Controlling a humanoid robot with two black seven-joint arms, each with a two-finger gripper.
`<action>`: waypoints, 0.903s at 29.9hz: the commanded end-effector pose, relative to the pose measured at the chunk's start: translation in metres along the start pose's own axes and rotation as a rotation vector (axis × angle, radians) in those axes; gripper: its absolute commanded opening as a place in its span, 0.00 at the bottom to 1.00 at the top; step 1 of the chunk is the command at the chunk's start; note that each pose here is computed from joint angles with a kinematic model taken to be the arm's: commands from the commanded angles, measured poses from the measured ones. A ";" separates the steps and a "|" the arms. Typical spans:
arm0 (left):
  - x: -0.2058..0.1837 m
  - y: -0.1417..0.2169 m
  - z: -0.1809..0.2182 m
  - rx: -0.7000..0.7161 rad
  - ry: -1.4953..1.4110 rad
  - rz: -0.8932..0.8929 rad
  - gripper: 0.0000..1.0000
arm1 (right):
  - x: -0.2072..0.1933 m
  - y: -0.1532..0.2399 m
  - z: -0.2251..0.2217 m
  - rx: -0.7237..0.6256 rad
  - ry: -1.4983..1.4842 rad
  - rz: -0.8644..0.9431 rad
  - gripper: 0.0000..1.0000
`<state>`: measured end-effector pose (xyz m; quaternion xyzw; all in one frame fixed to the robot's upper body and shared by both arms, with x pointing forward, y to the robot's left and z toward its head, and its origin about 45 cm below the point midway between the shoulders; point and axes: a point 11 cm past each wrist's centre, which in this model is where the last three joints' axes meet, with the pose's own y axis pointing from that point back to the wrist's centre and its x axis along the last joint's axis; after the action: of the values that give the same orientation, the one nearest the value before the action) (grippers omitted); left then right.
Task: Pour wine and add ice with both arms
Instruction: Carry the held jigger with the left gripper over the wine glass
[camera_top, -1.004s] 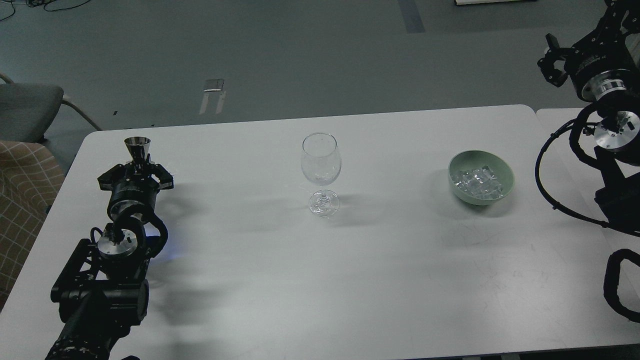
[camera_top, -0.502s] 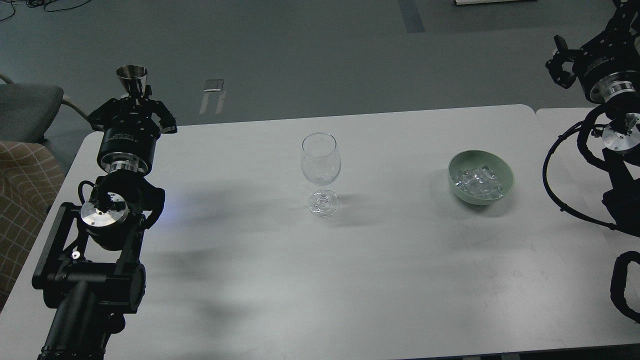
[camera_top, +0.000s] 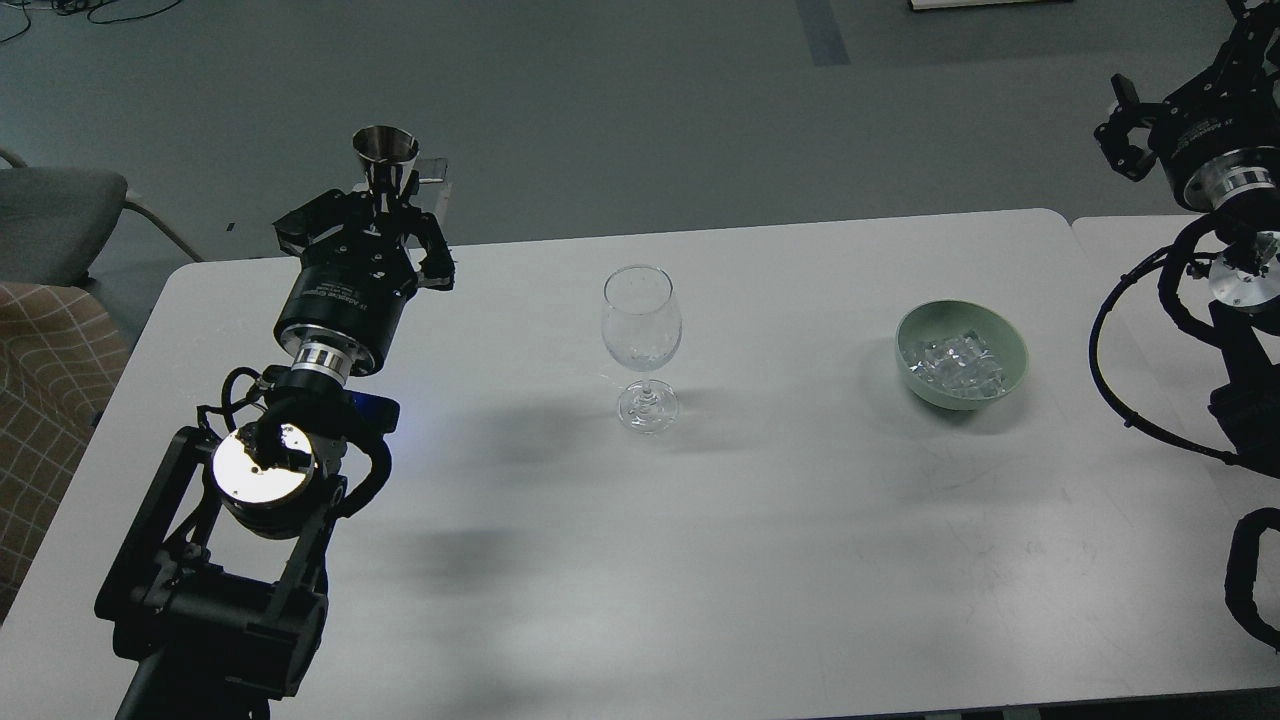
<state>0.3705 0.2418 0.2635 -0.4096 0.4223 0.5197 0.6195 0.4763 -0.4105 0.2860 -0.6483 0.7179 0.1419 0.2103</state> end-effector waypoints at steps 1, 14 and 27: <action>-0.002 0.000 -0.010 0.025 -0.052 -0.010 0.06 | 0.000 0.000 -0.001 0.001 0.002 -0.003 1.00; 0.004 -0.003 -0.042 0.117 -0.156 -0.015 0.06 | 0.011 0.004 0.000 -0.008 0.010 0.017 1.00; -0.003 -0.001 -0.072 0.163 -0.142 -0.053 0.06 | 0.012 0.003 -0.004 -0.005 0.014 0.024 1.00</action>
<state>0.3659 0.1813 0.2457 -0.3333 0.4019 0.5013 0.6900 0.4708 -0.4231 0.2813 -0.6403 0.7276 0.1426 0.2008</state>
